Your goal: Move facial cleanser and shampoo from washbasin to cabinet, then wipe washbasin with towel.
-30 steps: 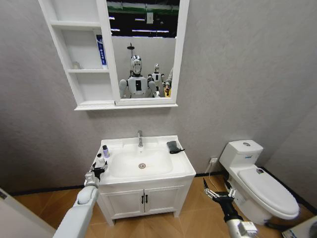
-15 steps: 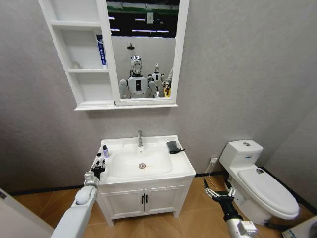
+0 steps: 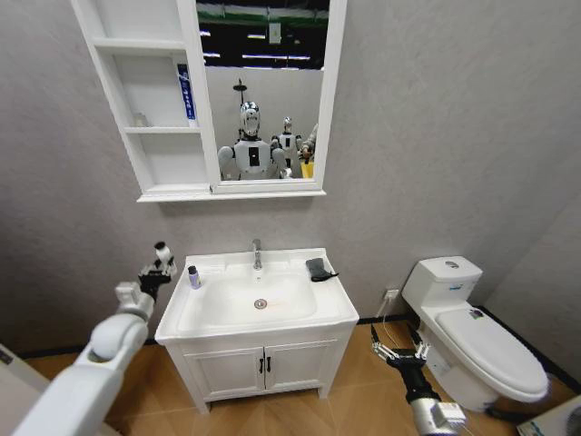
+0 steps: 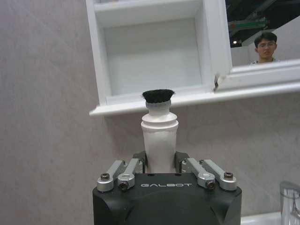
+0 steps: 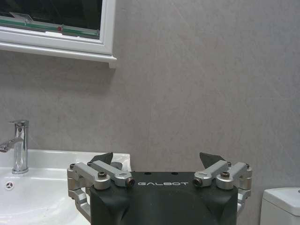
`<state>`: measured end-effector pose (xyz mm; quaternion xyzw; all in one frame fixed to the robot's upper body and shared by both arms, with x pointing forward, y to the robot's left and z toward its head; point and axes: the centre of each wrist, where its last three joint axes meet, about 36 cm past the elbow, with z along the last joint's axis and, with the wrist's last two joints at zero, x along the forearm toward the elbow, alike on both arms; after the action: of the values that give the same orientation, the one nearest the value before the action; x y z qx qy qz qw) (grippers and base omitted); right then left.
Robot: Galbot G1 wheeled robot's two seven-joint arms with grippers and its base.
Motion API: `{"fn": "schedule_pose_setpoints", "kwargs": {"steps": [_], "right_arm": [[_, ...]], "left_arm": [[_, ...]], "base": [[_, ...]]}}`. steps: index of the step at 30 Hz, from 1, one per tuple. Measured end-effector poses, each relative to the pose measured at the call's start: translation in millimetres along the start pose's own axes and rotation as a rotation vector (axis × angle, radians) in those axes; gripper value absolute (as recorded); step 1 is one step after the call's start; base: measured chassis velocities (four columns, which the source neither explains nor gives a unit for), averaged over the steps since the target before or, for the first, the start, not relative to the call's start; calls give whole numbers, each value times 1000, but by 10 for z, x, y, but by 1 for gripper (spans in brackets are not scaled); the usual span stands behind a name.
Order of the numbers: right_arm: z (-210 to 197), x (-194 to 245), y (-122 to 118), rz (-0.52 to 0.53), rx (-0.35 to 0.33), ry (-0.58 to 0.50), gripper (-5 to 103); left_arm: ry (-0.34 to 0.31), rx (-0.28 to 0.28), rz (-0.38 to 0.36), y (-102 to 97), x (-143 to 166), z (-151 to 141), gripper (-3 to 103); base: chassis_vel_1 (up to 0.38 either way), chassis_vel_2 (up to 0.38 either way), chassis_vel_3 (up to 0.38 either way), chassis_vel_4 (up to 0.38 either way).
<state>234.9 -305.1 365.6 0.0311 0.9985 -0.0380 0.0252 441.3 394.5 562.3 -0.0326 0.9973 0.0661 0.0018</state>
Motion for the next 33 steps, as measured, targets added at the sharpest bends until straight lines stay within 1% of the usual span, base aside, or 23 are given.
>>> {"fn": "schedule_pose_setpoints", "kwargs": {"steps": [2,3,5,6,8,9,11,12,13,14,15,17,18,19,20,22,23,25,26,28,30,32,33], "right_arm": [[-12,-24,13,6,-8,-8,100],[-12,-24,13,6,-8,-8,100],[-11,-39,10,9,-9,-11,100],[-11,-39,10,9,-9,-11,100],[-16,-47,4,10,-8,-13,100],[-16,-47,4,10,-8,-13,100],[-34,-53,1,10,-8,-19,100],[-34,-53,1,10,-8,-19,100],[-46,-52,-4,11,-7,-21,100],[-46,-52,-4,11,-7,-21,100],[-47,-43,-8,13,-7,-23,100],[-35,-25,-18,14,-4,-25,100],[-35,-25,-18,14,-4,-25,100],[-32,-17,-20,14,-3,-25,100],[-32,-17,-20,14,-3,-25,100],[-35,-18,-21,13,-2,-27,100],[-35,-18,-21,13,-2,-27,100],[-46,-24,-19,13,-4,-31,100],[-46,-24,-19,13,-4,-31,100],[-40,-22,-21,15,-4,-30,100],[-33,-19,-23,17,-5,-29,100],[-31,-16,-24,18,-5,-29,100],[-31,-16,-27,18,-5,-30,100]], "left_arm": [[16,-13,12,120,-5,-424,30],[16,-13,12,120,-5,-424,30],[47,-34,27,247,-52,-833,30],[47,-34,27,247,-52,-833,30],[104,-39,34,373,-152,-1200,30],[104,-39,34,373,-152,-1200,30],[145,-33,38,493,-300,-1484,30],[145,-33,38,493,-300,-1484,30],[157,-25,34,558,-403,-1622,30],[157,-25,34,558,-403,-1622,30],[161,-17,26,605,-522,-1741,30],[174,9,22,589,-741,-1866,30],[174,9,22,589,-741,-1866,30],[181,19,20,549,-863,-1904,30],[181,19,20,549,-863,-1904,30],[187,42,13,445,-1139,-2006,30],[187,42,13,445,-1139,-2006,30],[172,66,1,348,-1363,-2165,30],[172,66,1,348,-1363,-2165,30],[155,54,-40,290,-1555,-2251,30],[153,49,-60,273,-1645,-2272,30],[156,43,-77,262,-1730,-2278,30],[166,37,-103,263,-1856,-2262,30]], "base": [[0,0,0,0],[0,0,0,0],[0,0,0,0],[0,0,0,0],[0,0,0,0],[0,0,0,0],[0,0,0,0],[0,0,0,0],[0,0,0,0],[0,0,0,0],[0,0,0,0],[0,0,0,0],[0,0,0,0],[0,0,0,0],[0,0,0,0],[0,0,0,0],[0,0,0,0],[0,0,0,0],[0,0,0,0],[0,0,0,0],[0,0,0,0],[0,0,0,0],[0,0,0,0]]}}
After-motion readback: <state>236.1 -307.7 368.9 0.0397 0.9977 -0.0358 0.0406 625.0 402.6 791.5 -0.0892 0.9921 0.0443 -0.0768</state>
